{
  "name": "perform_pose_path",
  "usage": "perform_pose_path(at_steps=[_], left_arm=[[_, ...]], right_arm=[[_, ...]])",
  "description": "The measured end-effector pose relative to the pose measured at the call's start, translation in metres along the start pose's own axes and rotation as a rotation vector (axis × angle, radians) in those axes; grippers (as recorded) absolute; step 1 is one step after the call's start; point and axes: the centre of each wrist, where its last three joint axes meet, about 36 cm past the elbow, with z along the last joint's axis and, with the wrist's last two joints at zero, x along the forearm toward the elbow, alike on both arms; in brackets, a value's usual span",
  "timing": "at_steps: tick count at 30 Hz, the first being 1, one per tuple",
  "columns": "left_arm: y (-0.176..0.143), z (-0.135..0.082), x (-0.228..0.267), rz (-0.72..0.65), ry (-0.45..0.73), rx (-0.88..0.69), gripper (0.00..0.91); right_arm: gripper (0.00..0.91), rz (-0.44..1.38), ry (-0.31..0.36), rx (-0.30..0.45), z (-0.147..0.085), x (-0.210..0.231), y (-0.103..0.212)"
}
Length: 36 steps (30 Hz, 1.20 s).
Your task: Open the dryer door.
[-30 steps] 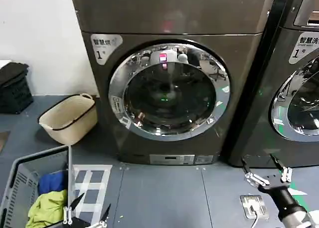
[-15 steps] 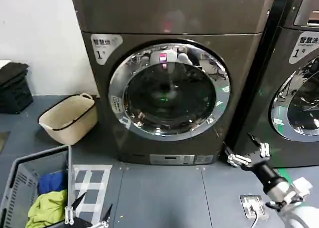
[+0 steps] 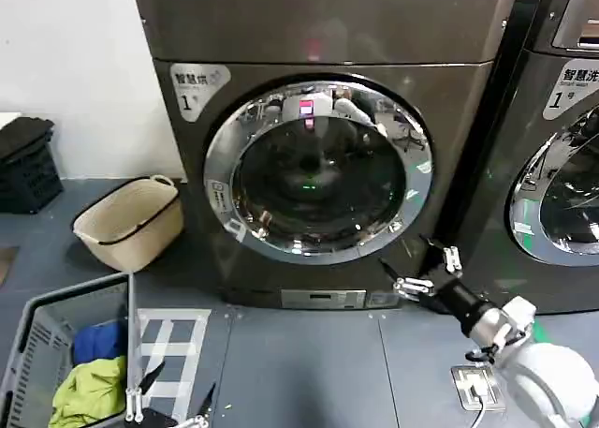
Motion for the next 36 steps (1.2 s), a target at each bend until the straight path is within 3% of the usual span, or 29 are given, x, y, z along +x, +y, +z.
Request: perform_pose_path(at_steps=[23,36], left_arm=[[-0.002,-0.003,0.0,0.004,-0.002,-0.014,0.907],[-0.002,-0.004,-0.002,0.005,-0.007,-0.012,0.907]], right_arm=[[0.907,-0.242,-0.057,-0.039,-0.032,-0.096,-0.001],[0.907,-0.309,-0.062,-0.039,-0.03,-0.134,0.001]])
